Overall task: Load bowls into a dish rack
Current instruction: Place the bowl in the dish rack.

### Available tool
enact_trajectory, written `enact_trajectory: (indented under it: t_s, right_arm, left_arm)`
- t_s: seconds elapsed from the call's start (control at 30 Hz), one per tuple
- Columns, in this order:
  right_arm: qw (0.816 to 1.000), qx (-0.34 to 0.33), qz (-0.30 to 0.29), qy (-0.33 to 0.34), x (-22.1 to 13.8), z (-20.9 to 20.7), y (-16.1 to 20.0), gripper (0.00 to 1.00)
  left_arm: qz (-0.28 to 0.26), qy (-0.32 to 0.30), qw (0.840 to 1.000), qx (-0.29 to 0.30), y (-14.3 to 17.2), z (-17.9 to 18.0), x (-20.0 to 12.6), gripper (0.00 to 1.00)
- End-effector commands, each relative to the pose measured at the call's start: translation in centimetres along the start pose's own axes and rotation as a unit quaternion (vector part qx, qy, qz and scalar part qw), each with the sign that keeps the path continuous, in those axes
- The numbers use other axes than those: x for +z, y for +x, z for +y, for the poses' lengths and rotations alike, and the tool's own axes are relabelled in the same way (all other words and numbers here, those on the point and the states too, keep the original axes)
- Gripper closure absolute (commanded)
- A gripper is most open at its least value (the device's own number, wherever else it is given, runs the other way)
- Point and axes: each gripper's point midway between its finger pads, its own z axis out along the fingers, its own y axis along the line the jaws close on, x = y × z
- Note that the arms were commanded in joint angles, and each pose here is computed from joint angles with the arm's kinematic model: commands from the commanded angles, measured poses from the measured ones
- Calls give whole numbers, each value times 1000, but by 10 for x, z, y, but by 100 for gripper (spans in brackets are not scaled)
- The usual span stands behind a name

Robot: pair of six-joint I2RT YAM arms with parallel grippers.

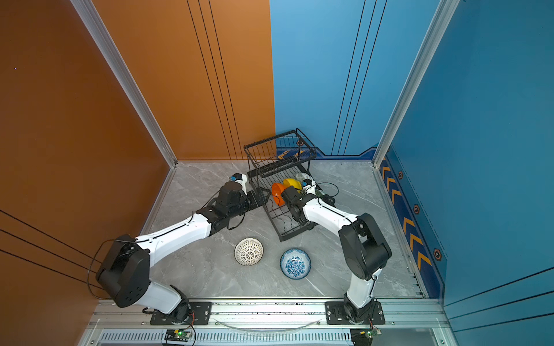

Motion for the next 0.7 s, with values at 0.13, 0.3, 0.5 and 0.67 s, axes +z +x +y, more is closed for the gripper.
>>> enact_trajectory:
  t_s: [0.13,0.3,0.5,0.67]
  right_arm:
    - [995,77,-13,-63,-23,-40,-13,0]
    - [983,146,-19,-106,-26,-66,-21,0]
    - [974,183,-17,-131,-19,-80,-17,0]
    - [973,184,-11,-137,-14,-75,-13,0]
  left_arm:
    - [-13,-17,1000,23,-10,-5,-16,2]
    - [-11,-26,999,30,-10,-3,-24,2]
    - [17,-34,999,30,-4,-3,-24,2]
    - [49,-49,997,32,10,7,-23,2]
